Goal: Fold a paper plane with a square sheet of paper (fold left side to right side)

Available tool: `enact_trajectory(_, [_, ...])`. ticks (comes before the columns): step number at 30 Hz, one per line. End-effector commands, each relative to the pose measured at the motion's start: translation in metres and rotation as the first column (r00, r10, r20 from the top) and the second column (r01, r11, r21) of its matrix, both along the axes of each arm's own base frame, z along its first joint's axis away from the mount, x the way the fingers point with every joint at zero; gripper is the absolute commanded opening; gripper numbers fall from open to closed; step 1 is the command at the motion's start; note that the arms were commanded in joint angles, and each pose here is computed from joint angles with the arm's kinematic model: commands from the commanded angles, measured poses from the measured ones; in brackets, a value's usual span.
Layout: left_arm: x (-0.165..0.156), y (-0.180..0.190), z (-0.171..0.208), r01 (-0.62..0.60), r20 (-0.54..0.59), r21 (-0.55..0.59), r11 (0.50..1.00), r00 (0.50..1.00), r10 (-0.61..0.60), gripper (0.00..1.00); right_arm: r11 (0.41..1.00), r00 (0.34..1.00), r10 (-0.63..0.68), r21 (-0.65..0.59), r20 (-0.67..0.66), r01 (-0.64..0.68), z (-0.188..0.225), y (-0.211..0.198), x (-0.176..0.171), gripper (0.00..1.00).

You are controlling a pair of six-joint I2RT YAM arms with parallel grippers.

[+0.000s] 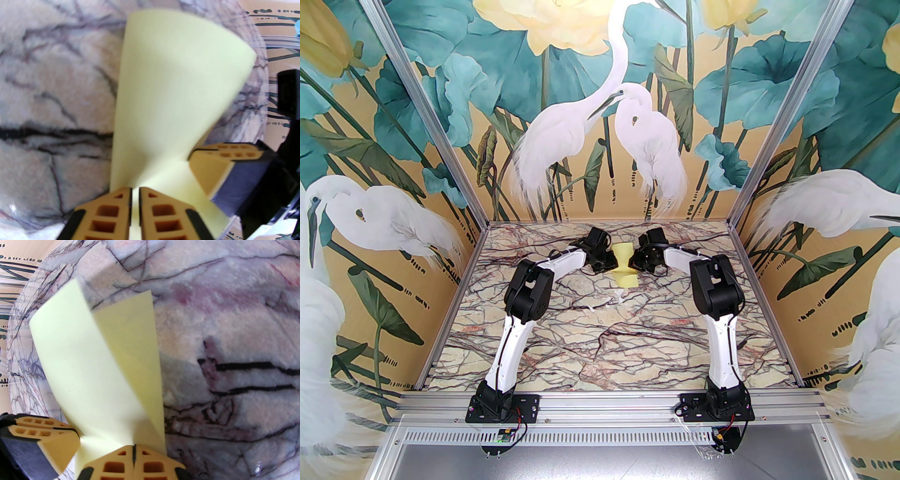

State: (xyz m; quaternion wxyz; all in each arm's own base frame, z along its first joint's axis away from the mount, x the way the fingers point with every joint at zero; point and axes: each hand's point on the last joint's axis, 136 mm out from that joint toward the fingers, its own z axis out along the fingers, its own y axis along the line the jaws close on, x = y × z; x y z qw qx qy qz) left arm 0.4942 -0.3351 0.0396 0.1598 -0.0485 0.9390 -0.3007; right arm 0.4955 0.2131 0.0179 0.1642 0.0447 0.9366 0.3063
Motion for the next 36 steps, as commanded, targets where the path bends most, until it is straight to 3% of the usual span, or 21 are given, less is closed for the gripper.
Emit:
enact_trajectory(1, [0.022, -0.008, 0.021, 0.000, 0.047, -0.078, 0.997, 0.999, 0.004, 0.17, 0.998, 0.997, 0.003, -0.057, -0.073, -0.008, -0.026, -0.006, -0.014, 0.00])
enact_trajectory(10, [0.043, -0.002, 0.003, -0.026, 0.034, -0.091, 0.996, 0.999, 0.029, 0.19, 0.999, 0.997, 0.003, -0.051, -0.076, -0.007, -0.027, -0.005, -0.014, 0.00])
enact_trajectory(25, [0.036, 0.026, -0.049, -0.079, -0.044, 0.108, 0.991, 0.995, 0.084, 0.18, 0.999, 0.997, 0.002, -0.048, -0.074, -0.006, -0.026, -0.005, -0.014, 0.00])
enact_trajectory(30, [0.037, 0.012, -0.003, -0.050, 0.023, -0.001, 0.999, 0.998, 0.050, 0.19, 0.999, 0.997, 0.001, -0.053, -0.077, -0.005, -0.027, -0.006, -0.015, 0.00])
enact_trajectory(36, [0.006, -0.006, 0.046, -0.019, 0.084, -0.154, 0.988, 0.996, 0.033, 0.22, 0.998, 0.997, -0.001, -0.058, -0.075, -0.004, -0.028, -0.006, -0.015, 0.00])
